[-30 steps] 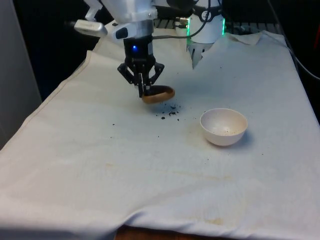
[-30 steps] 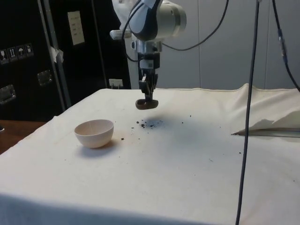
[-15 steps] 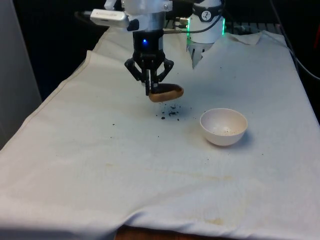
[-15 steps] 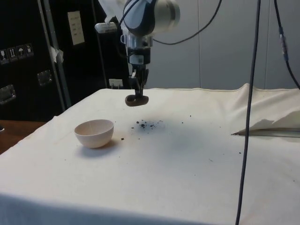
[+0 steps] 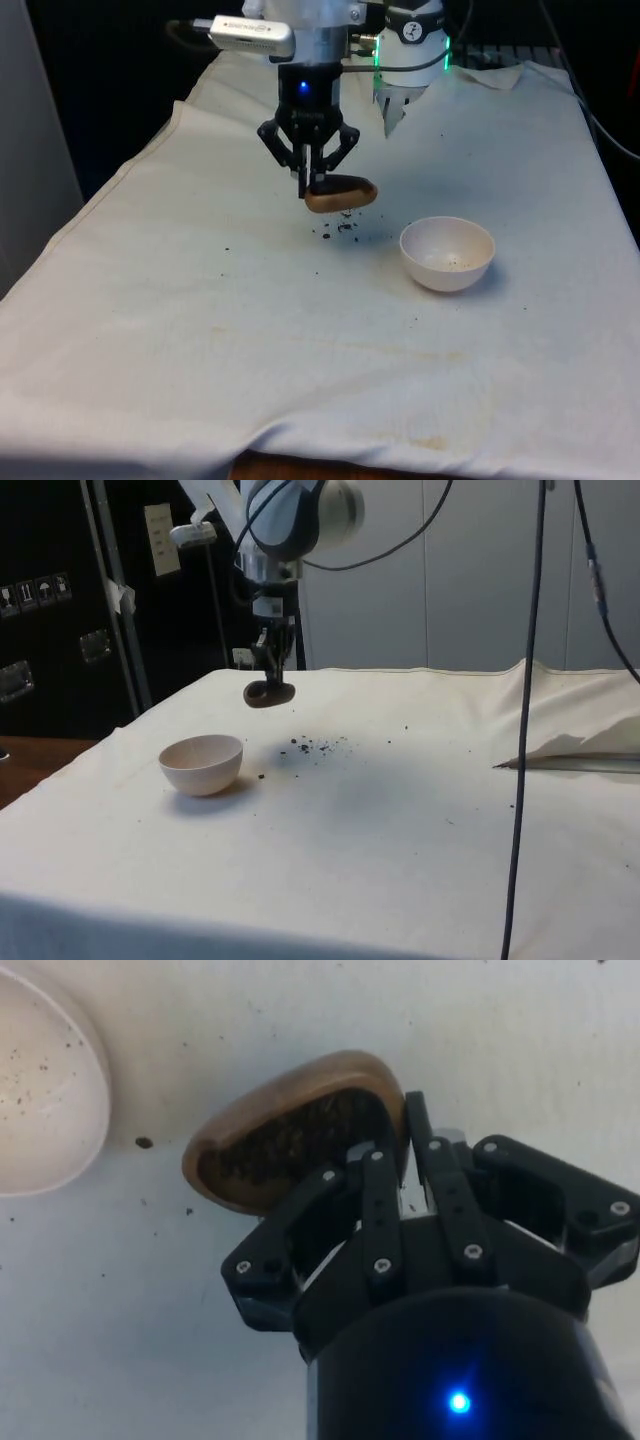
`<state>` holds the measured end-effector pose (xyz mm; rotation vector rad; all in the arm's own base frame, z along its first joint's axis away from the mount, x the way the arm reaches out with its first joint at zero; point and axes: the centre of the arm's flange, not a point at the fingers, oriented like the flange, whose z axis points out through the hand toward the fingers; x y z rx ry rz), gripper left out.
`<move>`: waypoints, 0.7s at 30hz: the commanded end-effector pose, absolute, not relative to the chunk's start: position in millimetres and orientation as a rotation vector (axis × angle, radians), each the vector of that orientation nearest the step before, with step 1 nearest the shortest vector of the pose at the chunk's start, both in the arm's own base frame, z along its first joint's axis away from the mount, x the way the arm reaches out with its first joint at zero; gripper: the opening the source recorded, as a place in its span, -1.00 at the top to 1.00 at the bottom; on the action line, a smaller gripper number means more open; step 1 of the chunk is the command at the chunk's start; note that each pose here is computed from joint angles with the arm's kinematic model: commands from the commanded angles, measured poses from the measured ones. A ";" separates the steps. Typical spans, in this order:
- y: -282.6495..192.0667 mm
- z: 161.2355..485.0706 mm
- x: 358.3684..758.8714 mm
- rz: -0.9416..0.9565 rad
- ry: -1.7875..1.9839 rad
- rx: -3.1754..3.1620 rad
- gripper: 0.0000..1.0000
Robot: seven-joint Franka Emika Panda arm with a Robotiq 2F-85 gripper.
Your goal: Pour the coffee beans from the cup into the bowl.
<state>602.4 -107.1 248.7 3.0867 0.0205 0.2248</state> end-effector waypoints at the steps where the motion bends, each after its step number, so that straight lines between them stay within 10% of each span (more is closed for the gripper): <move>1: -105.3 248.4 605.3 0.214 0.015 3.073 1.00; 21: -74.3 259.9 635.2 0.209 0.050 2.993 1.00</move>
